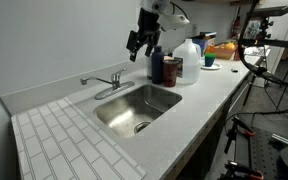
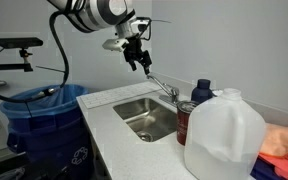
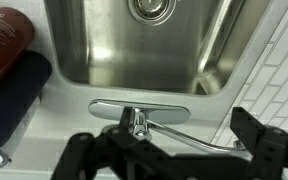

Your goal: Move the tap faucet to the left

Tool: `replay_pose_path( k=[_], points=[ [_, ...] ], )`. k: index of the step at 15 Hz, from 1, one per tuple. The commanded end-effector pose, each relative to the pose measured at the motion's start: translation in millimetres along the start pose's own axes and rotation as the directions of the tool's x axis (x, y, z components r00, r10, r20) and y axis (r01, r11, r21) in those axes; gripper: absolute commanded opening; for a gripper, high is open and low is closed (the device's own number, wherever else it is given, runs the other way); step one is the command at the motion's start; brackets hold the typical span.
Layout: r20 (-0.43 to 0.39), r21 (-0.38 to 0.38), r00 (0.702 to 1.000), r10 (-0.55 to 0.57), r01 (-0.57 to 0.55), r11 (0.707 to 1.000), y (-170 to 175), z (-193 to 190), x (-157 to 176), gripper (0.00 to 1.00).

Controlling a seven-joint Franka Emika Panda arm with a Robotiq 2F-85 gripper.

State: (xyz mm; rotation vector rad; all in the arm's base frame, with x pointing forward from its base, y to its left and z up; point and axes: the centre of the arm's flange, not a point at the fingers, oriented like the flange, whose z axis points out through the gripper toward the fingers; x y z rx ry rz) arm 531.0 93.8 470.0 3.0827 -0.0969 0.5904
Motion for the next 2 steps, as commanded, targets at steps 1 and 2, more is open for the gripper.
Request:
replay_pose_path(
  k=[1,2],
  points=[
    [0.0,0.0,1.0,0.0,0.0,1.0,0.0,0.0,0.0,1.0],
    [0.0,0.0,1.0,0.0,0.0,1.0,0.0,0.0,0.0,1.0]
  ],
)
